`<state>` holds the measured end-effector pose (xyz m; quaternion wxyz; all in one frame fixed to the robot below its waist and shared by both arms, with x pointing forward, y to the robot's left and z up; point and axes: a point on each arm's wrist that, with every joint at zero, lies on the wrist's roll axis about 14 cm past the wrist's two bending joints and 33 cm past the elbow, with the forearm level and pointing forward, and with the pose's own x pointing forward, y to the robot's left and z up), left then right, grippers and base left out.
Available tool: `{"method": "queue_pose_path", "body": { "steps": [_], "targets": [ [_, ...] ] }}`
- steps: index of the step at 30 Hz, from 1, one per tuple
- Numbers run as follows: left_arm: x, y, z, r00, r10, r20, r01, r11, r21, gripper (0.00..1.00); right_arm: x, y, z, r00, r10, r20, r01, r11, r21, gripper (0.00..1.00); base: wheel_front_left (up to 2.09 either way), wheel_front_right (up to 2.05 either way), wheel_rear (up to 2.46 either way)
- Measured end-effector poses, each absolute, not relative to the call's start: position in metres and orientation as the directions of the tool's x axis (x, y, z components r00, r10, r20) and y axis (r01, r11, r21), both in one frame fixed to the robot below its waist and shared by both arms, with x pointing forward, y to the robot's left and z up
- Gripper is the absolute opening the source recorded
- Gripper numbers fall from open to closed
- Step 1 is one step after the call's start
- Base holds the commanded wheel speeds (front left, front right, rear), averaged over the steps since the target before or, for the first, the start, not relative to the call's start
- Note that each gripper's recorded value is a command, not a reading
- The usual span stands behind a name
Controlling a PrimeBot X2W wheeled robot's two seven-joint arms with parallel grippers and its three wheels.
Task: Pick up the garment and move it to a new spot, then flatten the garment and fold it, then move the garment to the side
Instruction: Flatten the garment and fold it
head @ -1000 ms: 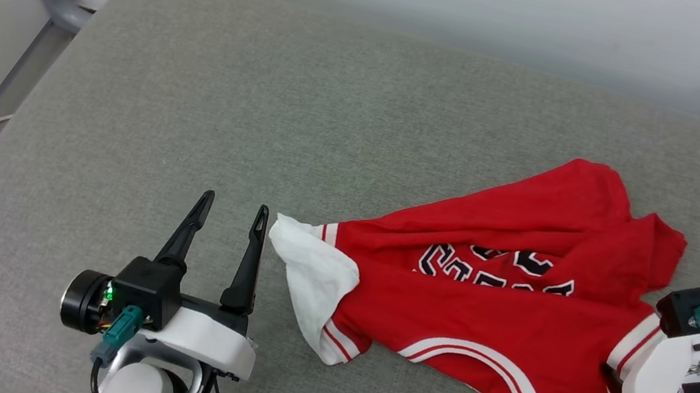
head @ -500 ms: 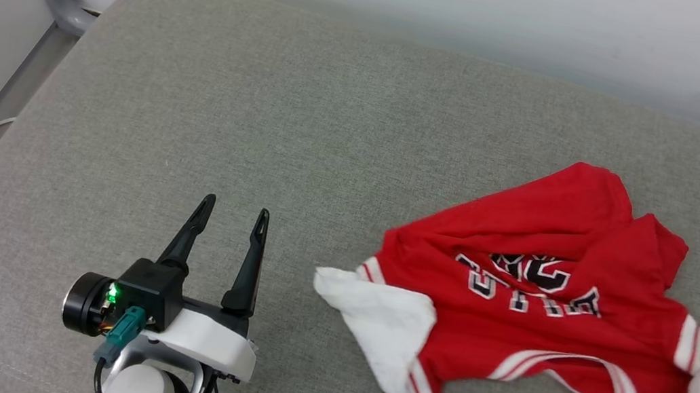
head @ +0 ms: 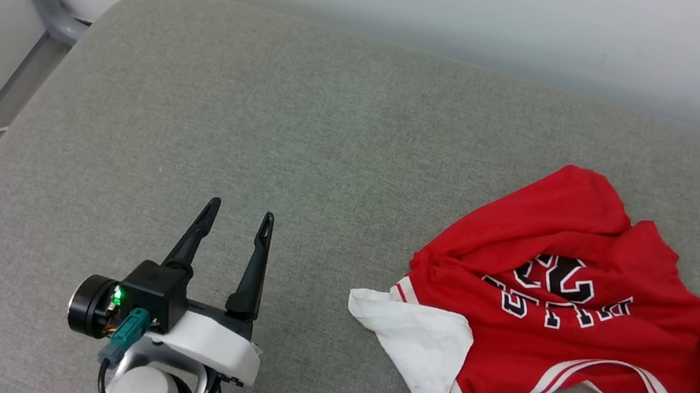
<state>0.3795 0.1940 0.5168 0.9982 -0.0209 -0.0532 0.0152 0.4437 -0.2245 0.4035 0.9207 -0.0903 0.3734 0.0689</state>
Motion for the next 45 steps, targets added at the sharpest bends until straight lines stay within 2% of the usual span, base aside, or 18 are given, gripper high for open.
{"method": "queue_pose_path", "body": {
  "steps": [4, 8, 13, 17, 22, 30, 35, 39, 45],
  "targets": [
    [0.377, 0.189, 0.521, 0.993, 0.020, 0.120, -0.014, 0.999, -0.048, 1.00, 0.462, -0.208, 0.445, 0.843, 0.124, -0.523, -0.182, 0.981, -0.062, 1.00, 0.00, 0.00, 0.00],
    [0.373, 0.182, 0.524, 0.992, -0.003, 0.128, 0.009, 0.999, -0.053, 1.00, 0.463, -0.196, 0.486, 0.923, 0.170, -0.346, -0.197, 0.979, -0.044, 1.00, 0.00, 0.00, 0.00],
    [0.370, 0.169, 0.530, 0.988, -0.038, 0.148, 0.049, 0.996, -0.077, 1.00, 0.440, -0.192, 0.522, 0.972, 0.184, -0.144, -0.187, 0.982, -0.007, 1.00, 0.00, 0.00, 0.00],
    [0.368, 0.154, 0.532, 0.985, -0.079, 0.155, 0.094, 0.991, -0.095, 1.00, 0.415, -0.191, 0.526, 0.987, 0.145, -0.064, -0.140, 0.988, 0.071, 1.00, 0.00, 0.00, 0.00],
    [0.365, 0.127, 0.518, 0.979, -0.165, 0.117, 0.180, 0.974, -0.134, 1.00, 0.395, -0.189, 0.519, 0.990, 0.125, -0.066, -0.118, 0.988, 0.100, 1.00, 0.00, 0.00, 0.00],
    [0.385, 0.083, 0.547, 0.931, -0.361, 0.059, 0.363, 0.931, -0.034, 1.00, 0.392, -0.205, 0.522, 0.994, 0.079, -0.074, -0.073, 0.994, 0.082, 1.00, 0.00, 0.00, 0.00],
    [0.383, 0.051, 0.517, 0.839, -0.477, -0.262, 0.501, 0.865, 0.027, 1.00, 0.391, -0.204, 0.512, 0.992, 0.073, -0.108, -0.063, 0.994, 0.089, 1.00, 0.00, 0.00, 0.00],
    [0.372, 0.026, 0.496, 0.729, -0.528, -0.435, 0.594, 0.804, 0.019, 1.00, 0.392, -0.200, 0.507, 0.990, 0.073, -0.121, -0.060, 0.993, 0.106, 1.00, 0.00, 0.00, 0.00],
    [0.370, 0.010, 0.468, 0.637, -0.547, -0.543, 0.645, 0.764, -0.013, 1.00, 0.391, -0.207, 0.494, 0.986, 0.051, -0.156, -0.034, 0.993, 0.111, 1.00, 0.00, 0.00, 0.00]
  ]
}}
